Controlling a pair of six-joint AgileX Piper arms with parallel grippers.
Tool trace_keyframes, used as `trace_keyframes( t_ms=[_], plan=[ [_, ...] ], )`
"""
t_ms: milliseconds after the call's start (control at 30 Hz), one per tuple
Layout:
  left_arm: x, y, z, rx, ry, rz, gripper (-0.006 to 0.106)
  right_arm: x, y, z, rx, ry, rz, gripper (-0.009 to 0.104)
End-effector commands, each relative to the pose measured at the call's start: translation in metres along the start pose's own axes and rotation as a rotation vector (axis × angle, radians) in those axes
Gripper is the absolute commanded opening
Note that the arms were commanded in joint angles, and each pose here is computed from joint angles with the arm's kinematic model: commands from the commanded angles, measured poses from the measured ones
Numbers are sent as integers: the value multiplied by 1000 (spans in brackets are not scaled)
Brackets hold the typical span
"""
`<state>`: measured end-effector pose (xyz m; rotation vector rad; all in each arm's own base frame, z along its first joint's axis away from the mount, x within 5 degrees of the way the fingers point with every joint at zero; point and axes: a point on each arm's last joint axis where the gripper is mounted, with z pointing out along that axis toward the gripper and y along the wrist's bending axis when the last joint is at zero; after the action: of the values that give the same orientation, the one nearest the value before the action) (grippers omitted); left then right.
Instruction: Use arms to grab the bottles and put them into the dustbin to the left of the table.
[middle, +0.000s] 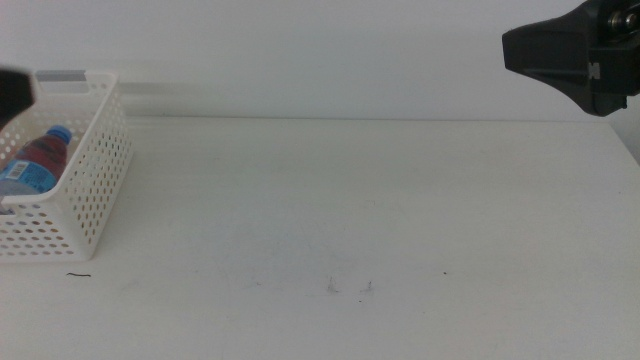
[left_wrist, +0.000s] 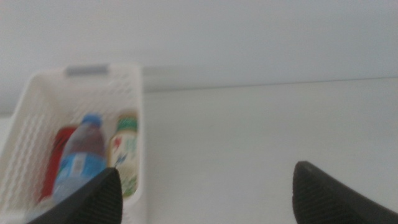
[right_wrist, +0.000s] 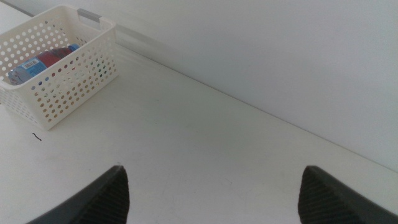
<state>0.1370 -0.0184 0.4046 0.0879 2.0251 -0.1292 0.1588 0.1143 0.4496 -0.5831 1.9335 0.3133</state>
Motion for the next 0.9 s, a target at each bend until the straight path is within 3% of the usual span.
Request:
trace_keyframes(
  t_ms=[0, 200, 667, 867],
  plan=[
    [15, 4, -6, -35, -14, -37, 94, -1, 0, -2, 3, -7, -13, 79],
    [25, 0, -16, 9, -11, -78, 94, -1, 0, -2, 3, -7, -13, 79],
    [23, 4, -16, -38, -30, -29, 94, 0, 0, -1, 3, -5, -13, 79],
    [24, 4, -15, -33, -34, -34, 94, 24, -8, 9, 26, 50, 26, 79]
  ],
)
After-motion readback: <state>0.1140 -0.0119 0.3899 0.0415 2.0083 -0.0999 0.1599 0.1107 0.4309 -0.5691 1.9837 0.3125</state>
